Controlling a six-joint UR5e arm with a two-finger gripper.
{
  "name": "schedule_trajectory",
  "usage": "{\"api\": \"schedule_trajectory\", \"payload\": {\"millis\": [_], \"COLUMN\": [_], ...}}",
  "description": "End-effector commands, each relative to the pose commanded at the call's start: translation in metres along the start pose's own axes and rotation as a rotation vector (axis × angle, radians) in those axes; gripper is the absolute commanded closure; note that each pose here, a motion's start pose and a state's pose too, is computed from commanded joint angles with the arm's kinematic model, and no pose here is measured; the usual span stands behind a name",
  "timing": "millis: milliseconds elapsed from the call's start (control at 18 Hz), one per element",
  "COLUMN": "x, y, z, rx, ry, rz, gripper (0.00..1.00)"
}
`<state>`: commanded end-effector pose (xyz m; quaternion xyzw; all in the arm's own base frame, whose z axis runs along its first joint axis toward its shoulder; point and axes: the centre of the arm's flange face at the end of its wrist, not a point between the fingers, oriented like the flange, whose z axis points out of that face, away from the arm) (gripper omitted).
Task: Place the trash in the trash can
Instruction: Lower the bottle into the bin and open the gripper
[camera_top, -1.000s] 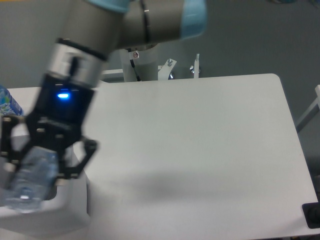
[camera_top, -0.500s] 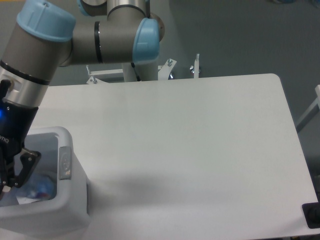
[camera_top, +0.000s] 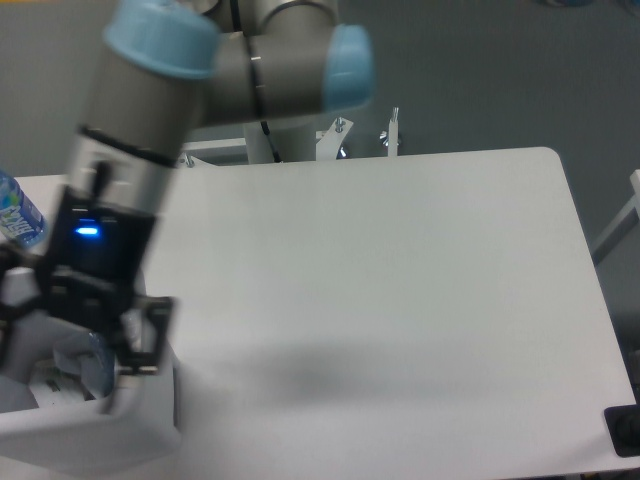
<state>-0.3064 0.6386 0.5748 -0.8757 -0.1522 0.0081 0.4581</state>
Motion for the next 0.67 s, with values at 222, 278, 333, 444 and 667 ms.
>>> {"api": "schedule_trajectory", "payload": {"millis": [222,278,333,444,667], "x": [-0.04,-0.05,-0.062,-0.066,-0.071], "y": [0.019,0.021,0.026,0.038,0.051], "z": [-0.019,-0.026,-0.032,-0.042,-0.057], "rx": [-0.088,-0.121,-0.17,-0.296,-0.42], "ry": [-0.155,-0.185,-0.211,-0.237,-0.249], "rz": [0.142,0.196,0.244,0.378,0.52], "gripper": [0.0,0.0,0.0,0.0,0.0]}}
